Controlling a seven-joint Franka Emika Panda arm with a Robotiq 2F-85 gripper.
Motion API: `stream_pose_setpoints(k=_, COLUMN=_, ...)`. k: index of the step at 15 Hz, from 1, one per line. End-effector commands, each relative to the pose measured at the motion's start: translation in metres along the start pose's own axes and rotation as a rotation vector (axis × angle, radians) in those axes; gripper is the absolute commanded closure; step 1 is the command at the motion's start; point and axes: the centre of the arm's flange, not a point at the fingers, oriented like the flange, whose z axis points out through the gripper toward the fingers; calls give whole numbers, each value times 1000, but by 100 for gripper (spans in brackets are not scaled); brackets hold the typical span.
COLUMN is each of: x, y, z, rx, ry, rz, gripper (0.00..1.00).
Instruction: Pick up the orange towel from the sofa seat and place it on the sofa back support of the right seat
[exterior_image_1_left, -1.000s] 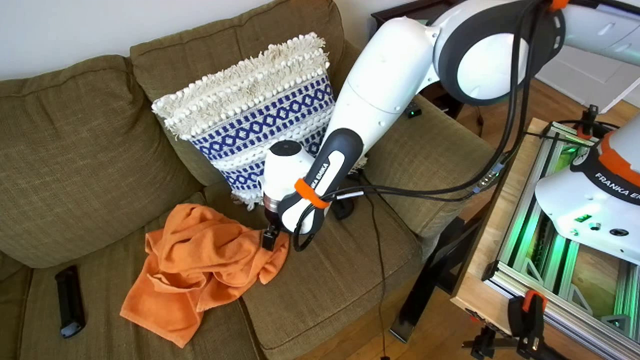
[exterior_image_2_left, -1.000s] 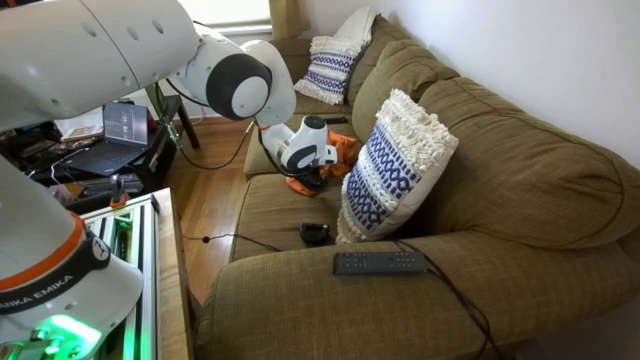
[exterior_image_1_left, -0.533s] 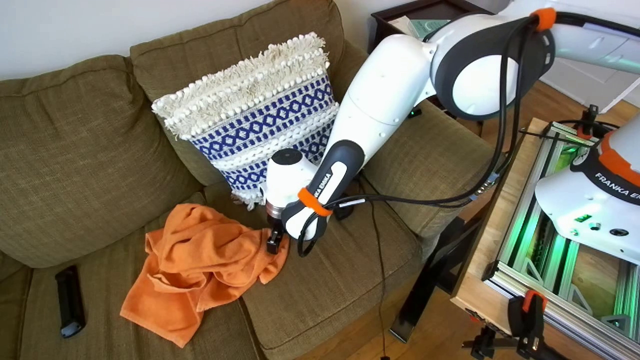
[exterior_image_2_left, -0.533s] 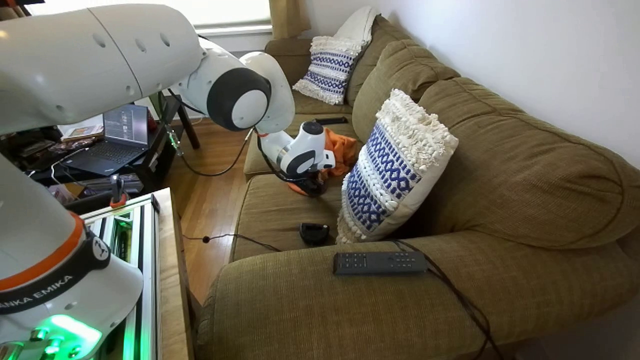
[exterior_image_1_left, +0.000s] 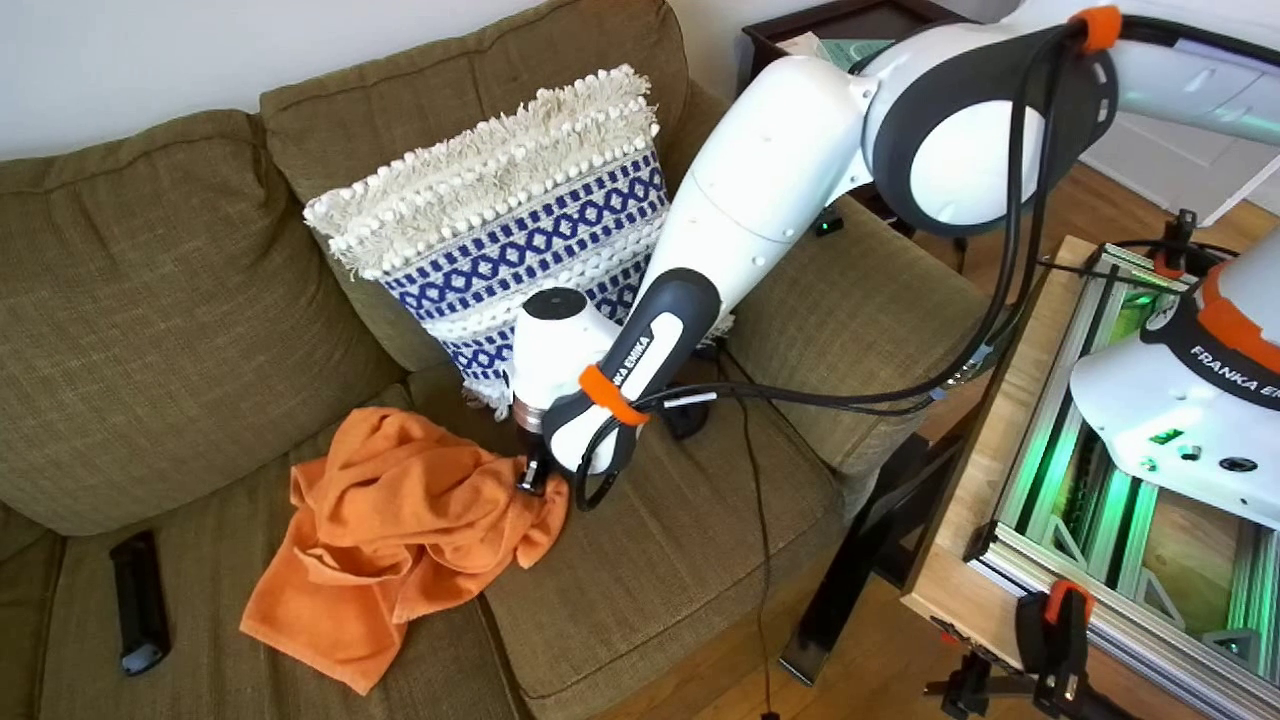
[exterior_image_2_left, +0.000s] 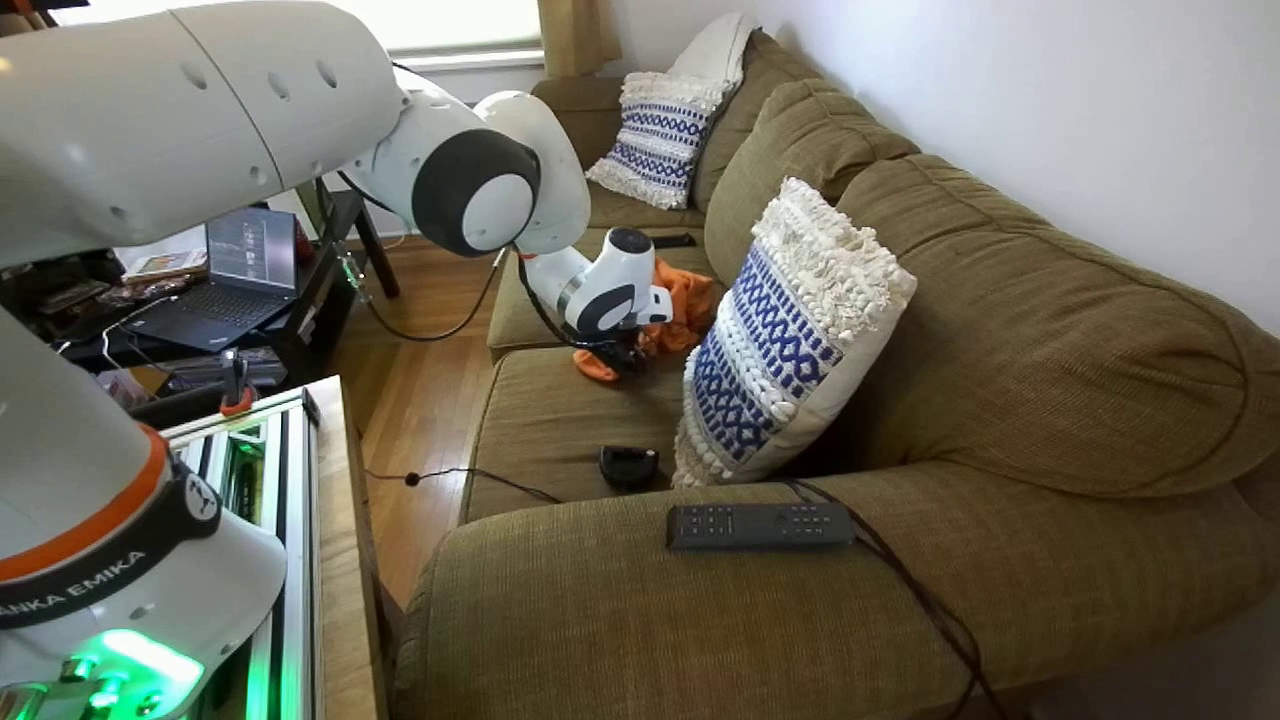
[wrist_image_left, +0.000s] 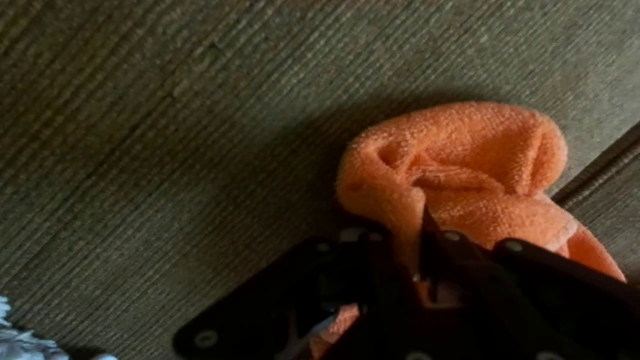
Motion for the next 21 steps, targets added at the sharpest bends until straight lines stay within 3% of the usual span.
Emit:
stream_pose_setpoints(k=1, x=18, y=-9, z=-28, rx=28, ry=28, rz=24, gripper=97)
stream_pose_setpoints(k=5, x=58, y=-15, z=-96, rx=38, ry=148, rz=6, gripper=97)
stream_pose_setpoints(k=10, x=111, y=-5, z=-192, rx=-46, ry=316, rz=17, gripper=97)
stream_pose_setpoints(k=17, x=132, y=1, z=-314, rx=-110, ry=449, rz=152, gripper=97)
stream_pose_setpoints(k=20, x=132, y=-6, z=-356, rx=-120, ry=552, rz=169, gripper=97)
stream_pose_setpoints(k=21, x=158, y=4, z=-331, rx=-108, ry=523, rz=141, gripper=87)
